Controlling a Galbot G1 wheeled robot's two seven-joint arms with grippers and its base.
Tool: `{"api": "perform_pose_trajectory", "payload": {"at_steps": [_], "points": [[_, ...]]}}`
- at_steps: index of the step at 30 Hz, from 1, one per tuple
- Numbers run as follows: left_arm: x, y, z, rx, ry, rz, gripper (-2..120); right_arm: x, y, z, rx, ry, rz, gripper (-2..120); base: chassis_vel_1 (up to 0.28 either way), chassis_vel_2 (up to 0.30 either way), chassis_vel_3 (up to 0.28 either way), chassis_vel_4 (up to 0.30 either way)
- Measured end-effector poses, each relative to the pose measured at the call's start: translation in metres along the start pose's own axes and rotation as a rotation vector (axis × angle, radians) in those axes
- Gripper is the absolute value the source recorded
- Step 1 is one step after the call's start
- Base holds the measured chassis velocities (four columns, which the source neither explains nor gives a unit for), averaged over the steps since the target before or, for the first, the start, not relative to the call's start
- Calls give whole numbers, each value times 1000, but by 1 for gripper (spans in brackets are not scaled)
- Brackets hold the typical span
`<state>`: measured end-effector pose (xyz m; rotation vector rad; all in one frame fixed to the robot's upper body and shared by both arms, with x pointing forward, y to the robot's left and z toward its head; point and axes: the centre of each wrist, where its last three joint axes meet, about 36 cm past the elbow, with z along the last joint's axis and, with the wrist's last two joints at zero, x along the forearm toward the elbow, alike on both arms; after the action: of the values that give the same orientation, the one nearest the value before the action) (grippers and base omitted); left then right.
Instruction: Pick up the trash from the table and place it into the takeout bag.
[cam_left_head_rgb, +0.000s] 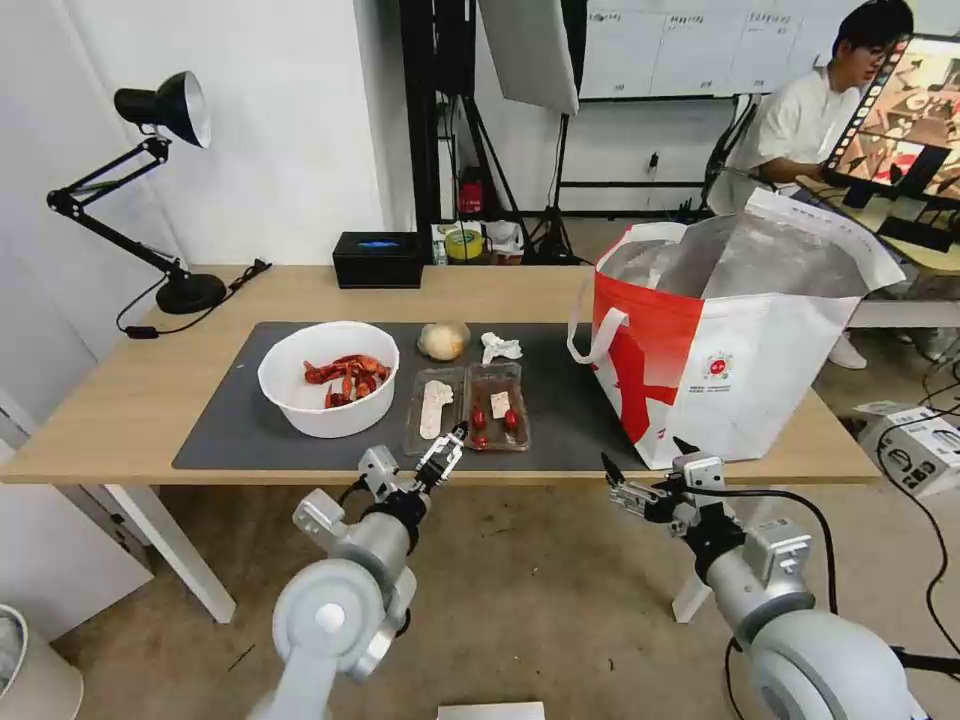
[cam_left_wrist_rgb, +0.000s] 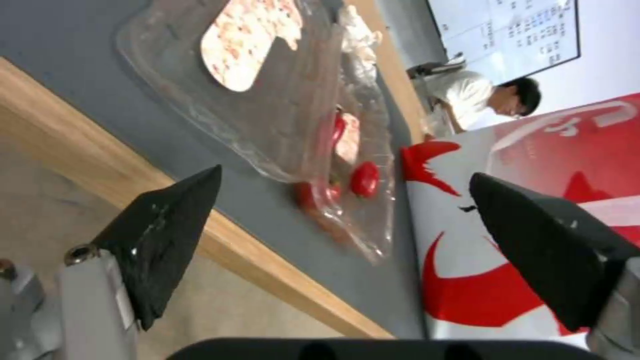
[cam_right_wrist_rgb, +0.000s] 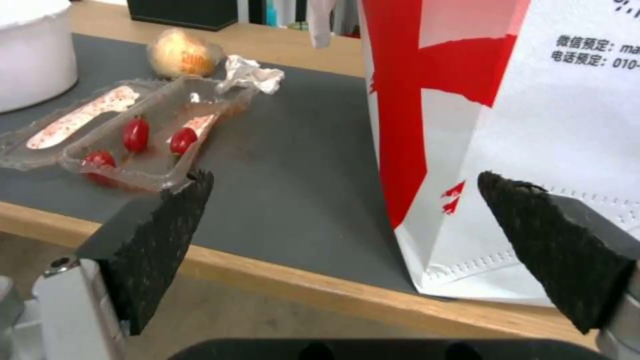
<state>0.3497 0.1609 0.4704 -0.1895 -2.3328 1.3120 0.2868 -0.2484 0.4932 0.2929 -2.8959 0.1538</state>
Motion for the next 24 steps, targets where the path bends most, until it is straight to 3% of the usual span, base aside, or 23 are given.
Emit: {"api": "perform_pose_trajectory", "payload": {"at_steps": [24], "points": [[-27, -3, 4, 2, 19, -15, 100, -5, -1, 4, -2, 4, 12, 100, 0, 0, 0, 0]]}}
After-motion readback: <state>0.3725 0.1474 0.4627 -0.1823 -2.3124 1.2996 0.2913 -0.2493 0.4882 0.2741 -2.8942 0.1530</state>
